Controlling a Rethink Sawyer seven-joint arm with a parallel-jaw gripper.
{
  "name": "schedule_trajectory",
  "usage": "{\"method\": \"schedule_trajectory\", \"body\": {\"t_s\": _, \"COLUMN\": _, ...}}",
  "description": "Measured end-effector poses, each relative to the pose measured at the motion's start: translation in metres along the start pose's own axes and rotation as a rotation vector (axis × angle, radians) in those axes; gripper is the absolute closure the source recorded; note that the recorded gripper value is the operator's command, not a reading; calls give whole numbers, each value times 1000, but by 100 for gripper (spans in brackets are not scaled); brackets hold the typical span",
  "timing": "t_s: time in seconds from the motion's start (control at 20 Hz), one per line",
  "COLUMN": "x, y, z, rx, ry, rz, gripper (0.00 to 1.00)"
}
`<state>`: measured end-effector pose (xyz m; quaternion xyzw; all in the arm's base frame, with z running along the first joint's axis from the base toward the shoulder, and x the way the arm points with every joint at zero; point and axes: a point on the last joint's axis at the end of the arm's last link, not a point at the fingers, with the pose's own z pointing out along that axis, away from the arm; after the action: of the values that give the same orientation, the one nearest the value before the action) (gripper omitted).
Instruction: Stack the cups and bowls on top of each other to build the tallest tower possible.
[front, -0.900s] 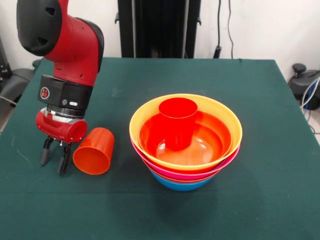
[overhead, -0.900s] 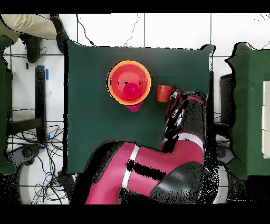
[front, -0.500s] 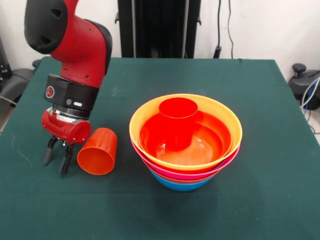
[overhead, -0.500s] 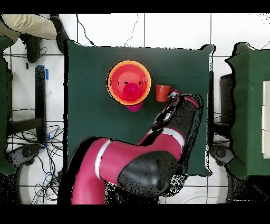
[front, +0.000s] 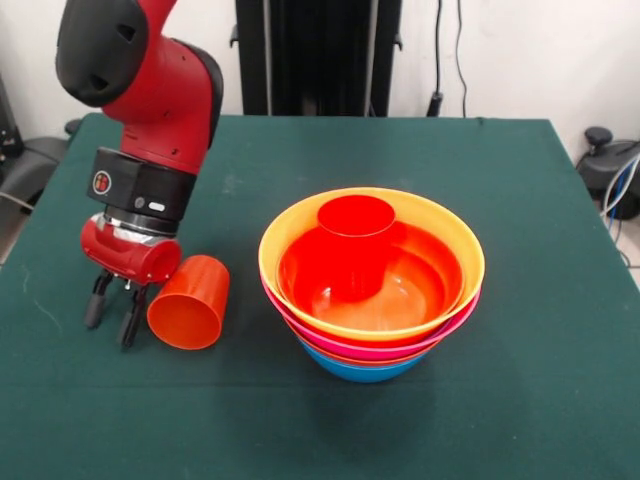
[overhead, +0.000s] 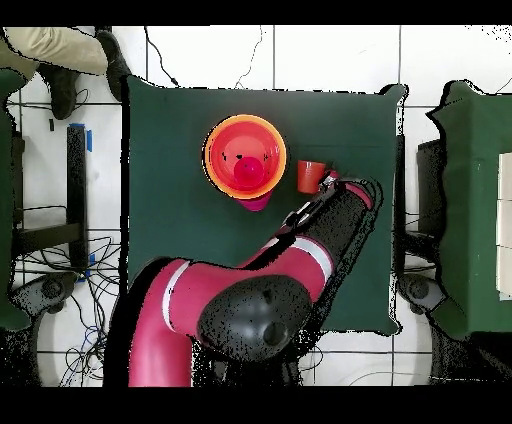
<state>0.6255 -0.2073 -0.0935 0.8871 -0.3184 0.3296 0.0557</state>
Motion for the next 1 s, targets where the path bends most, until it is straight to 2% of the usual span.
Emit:
{"method": "schedule_trajectory", "body": {"t_s": 0.1, "x": 1, "y": -2, "z": 2, "rx": 16, "ry": 23, "rz": 64, "gripper": 0}}
{"method": "schedule_trajectory", "body": {"t_s": 0.2, "x": 1, "y": -3, "z": 6, "rx": 47, "ry": 67, "rz": 163, "gripper": 0}}
{"method": "schedule_trajectory", "body": {"t_s": 0.3, "x": 0, "y": -1, "z": 8, "rx": 66, "ry": 100, "rz": 213, "gripper": 0}}
{"method": "schedule_trajectory", "body": {"t_s": 0.35, "x": -5, "y": 1, "z": 8, "rx": 93, "ry": 144, "rz": 256, "gripper": 0}}
{"method": "schedule_trajectory", "body": {"t_s": 0.55, "x": -15, "y": -1, "z": 10, "rx": 143, "ry": 223, "rz": 286, "gripper": 0}}
{"method": "schedule_trajectory", "body": {"t_s": 0.75, "x": -22, "y": -15, "z": 12, "rx": 207, "ry": 342, "rz": 284, "gripper": 0}}
{"method": "schedule_trajectory", "body": {"t_s": 0.8, "x": -25, "y": -24, "z": 13, "rx": 236, "ry": 395, "rz": 270, "gripper": 0}}
{"method": "schedule_trajectory", "body": {"t_s": 0.95, "x": -27, "y": -34, "z": 12, "rx": 259, "ry": 448, "rz": 239, "gripper": 0}}
{"method": "schedule_trajectory", "body": {"t_s": 1.0, "x": -29, "y": -39, "z": 13, "rx": 269, "ry": 471, "rz": 200, "gripper": 0}}
